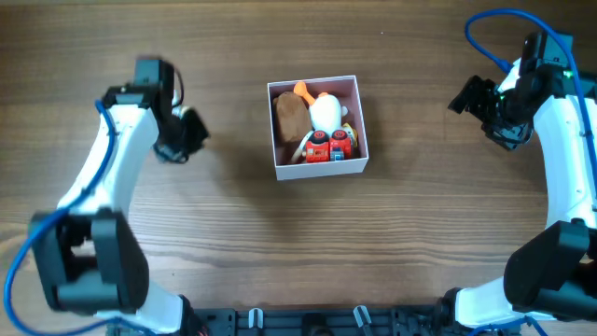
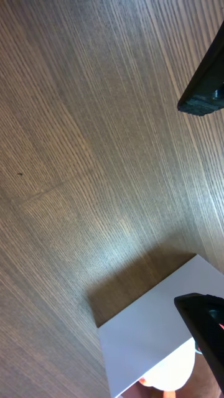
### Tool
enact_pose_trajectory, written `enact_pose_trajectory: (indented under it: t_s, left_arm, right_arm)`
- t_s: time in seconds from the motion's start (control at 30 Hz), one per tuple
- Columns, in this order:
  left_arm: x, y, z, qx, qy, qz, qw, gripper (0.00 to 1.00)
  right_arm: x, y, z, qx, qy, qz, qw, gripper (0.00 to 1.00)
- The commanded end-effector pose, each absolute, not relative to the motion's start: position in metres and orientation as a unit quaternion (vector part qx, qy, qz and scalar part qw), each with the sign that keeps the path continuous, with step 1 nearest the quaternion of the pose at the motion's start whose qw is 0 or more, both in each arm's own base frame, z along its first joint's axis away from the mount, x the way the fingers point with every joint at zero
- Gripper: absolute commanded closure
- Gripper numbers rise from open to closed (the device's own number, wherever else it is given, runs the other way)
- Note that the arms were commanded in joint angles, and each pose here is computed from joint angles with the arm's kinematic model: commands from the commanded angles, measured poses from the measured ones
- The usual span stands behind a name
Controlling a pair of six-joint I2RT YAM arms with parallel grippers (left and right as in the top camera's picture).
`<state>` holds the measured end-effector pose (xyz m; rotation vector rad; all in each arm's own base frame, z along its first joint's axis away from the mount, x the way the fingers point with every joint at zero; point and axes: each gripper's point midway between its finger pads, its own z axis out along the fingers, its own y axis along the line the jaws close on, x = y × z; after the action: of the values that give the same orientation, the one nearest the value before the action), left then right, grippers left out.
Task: Pack container
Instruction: 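Grasp the cat-face rattle drum handle with the left gripper, then lower the cat-face rattle drum into the box and release it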
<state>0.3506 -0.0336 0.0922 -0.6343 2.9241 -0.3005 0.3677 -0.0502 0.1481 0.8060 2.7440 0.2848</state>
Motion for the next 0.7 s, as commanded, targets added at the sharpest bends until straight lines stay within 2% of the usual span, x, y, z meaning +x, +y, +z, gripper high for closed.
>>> enact_pose_trajectory:
  t_s: [0.0, 0.13, 0.27, 0.4, 0.53, 0.63, 0.67]
  left_arm:
    - [0.364, -0.107, 0.169, -0.006, 0.966, -0.189, 0.174, 0.96]
    - [0.359, -0.159, 0.181, 0.118, 0.95, -0.197, 0.21, 0.96]
    - [0.351, -0.205, 0.166, 0.263, 0.925, -0.165, 0.22, 0.96]
    - [0.359, -0.212, 0.136, 0.302, 0.924, -0.095, 0.214, 0.96]
    - [0.359, -0.223, 0.109, 0.393, 0.895, -0.076, 0.196, 0.96]
    - [0.356, -0.223, 0.103, 0.419, 0.886, -0.07, 0.186, 0.96]
    - [0.356, -0.223, 0.103, 0.419, 0.886, -0.07, 0.185, 0.85]
  right_arm:
    - [0.368, -0.049, 0.146, 0.271, 0.949, 0.097, 0.13, 0.09]
    - [0.368, -0.049, 0.146, 0.271, 0.949, 0.097, 0.13, 0.09]
    - [0.368, -0.049, 0.146, 0.271, 0.949, 0.097, 0.13, 0.09]
    - [0.366, -0.049, 0.145, 0.271, 0.949, 0.096, 0.127, 0.09]
    - [0.367, -0.049, 0.145, 0.271, 0.949, 0.097, 0.128, 0.09]
    - [0.365, -0.048, 0.145, 0.271, 0.949, 0.097, 0.125, 0.09]
    - [0.365, -0.048, 0.145, 0.271, 0.95, 0.096, 0.124, 0.09]
